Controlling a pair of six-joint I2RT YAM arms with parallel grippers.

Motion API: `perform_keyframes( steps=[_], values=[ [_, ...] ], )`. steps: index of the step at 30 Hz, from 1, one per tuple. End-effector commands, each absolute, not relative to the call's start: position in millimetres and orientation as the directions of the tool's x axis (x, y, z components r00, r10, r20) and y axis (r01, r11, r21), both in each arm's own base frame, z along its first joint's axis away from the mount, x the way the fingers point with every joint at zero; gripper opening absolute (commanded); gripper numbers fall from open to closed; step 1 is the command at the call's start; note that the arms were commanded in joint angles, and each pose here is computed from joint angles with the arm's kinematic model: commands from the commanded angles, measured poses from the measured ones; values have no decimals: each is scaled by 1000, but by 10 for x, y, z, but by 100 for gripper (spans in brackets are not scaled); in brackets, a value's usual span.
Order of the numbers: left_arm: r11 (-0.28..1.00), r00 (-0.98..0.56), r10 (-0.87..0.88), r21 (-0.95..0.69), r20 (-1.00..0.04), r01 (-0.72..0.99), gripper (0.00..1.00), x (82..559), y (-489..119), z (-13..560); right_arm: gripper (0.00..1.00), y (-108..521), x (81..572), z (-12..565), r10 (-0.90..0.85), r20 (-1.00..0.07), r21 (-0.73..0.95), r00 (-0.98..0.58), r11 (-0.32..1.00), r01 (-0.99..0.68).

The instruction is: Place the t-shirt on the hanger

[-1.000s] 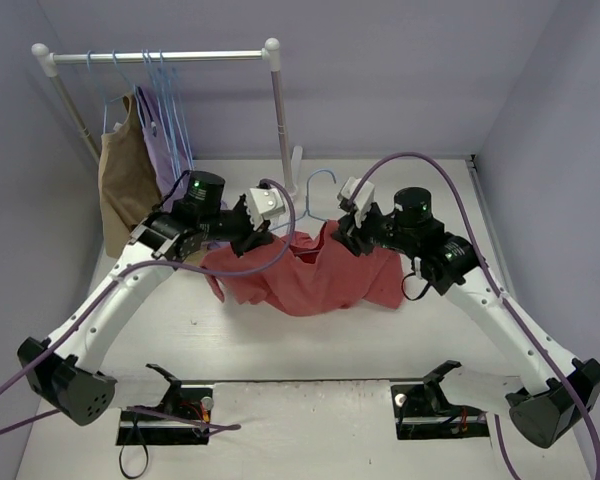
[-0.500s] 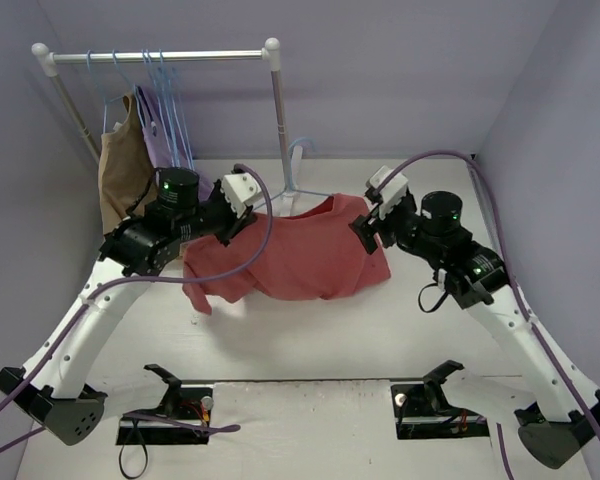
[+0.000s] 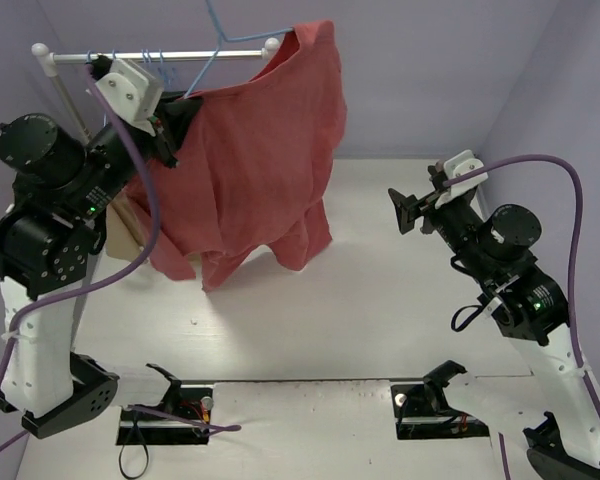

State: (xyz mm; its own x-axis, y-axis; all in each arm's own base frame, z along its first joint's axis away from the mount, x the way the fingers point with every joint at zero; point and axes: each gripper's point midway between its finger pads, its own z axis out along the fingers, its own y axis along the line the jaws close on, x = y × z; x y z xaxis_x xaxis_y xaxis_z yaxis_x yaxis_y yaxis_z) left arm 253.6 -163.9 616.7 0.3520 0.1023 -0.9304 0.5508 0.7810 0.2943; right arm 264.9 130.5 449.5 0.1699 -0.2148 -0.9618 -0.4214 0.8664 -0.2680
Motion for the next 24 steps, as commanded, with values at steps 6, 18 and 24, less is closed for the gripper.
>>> perform_keyframes(
  steps=[6,18,24],
  values=[
    [900,251,79,178,-965,398,0,2618,-1253,6051,70,1298,2716,4461,-162,-974,-213,159,892,-398],
    [845,235,30,150,-972,513,0,2260,-1320,6060,70,1325,2757,4320,-166,-978,-204,127,892,-404],
    [909,139,86,135,-987,393,0,2512,-1156,5852,70,1320,2736,4319,-160,-979,-199,128,892,-405]
  ],
)
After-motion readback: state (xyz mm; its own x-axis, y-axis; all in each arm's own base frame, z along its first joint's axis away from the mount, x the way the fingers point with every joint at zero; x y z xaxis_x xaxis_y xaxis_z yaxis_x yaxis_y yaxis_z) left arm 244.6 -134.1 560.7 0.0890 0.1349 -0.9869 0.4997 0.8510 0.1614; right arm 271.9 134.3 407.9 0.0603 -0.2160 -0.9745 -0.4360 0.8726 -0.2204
